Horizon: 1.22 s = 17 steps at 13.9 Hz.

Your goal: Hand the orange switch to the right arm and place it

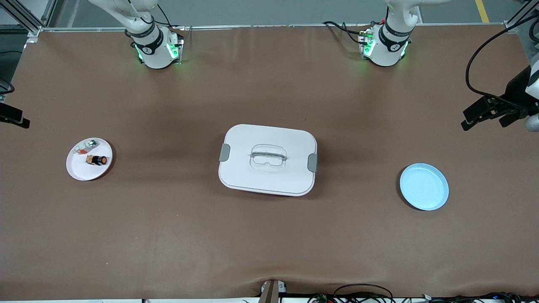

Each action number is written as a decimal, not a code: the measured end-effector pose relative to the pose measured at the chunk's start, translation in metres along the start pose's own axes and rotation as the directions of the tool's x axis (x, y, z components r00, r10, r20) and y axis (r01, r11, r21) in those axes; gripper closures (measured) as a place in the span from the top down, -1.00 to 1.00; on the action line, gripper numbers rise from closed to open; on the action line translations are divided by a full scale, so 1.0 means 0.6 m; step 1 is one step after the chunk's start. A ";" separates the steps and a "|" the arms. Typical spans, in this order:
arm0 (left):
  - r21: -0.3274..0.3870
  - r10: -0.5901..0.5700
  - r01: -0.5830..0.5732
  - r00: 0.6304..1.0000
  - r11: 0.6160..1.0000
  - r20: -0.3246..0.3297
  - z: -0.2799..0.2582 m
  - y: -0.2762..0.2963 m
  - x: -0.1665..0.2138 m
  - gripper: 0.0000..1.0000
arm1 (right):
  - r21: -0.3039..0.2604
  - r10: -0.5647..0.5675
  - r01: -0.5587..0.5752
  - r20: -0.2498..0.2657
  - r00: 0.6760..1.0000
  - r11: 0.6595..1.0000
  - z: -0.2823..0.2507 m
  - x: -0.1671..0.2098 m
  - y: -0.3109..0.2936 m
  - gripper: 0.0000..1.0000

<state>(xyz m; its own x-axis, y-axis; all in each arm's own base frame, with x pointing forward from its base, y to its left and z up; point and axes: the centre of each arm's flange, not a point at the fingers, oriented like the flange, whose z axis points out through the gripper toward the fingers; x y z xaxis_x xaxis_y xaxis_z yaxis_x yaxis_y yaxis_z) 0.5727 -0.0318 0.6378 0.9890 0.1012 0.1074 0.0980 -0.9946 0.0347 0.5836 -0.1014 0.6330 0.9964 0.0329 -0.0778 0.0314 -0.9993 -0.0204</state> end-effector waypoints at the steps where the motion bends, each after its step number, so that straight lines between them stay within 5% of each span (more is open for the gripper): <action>1: 0.000 0.000 0.000 1.000 1.000 0.000 0.000 0.000 0.000 1.00 | 0.000 0.000 0.000 -0.002 1.000 1.000 -0.008 -0.007 -0.002 1.00; 17: 0.000 0.000 0.000 1.000 1.000 0.000 0.000 0.000 0.000 1.00 | -0.014 -0.025 0.025 0.018 1.000 1.000 -0.035 -0.032 -0.045 1.00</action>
<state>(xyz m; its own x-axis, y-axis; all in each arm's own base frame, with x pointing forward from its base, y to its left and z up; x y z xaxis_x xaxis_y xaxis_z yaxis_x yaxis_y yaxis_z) 0.5727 -0.0319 0.6380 0.9890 0.1014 0.1074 0.0982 -0.9946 0.0348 0.5653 -0.0751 0.6561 0.9938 0.0582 -0.0949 0.0577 -0.9983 -0.0082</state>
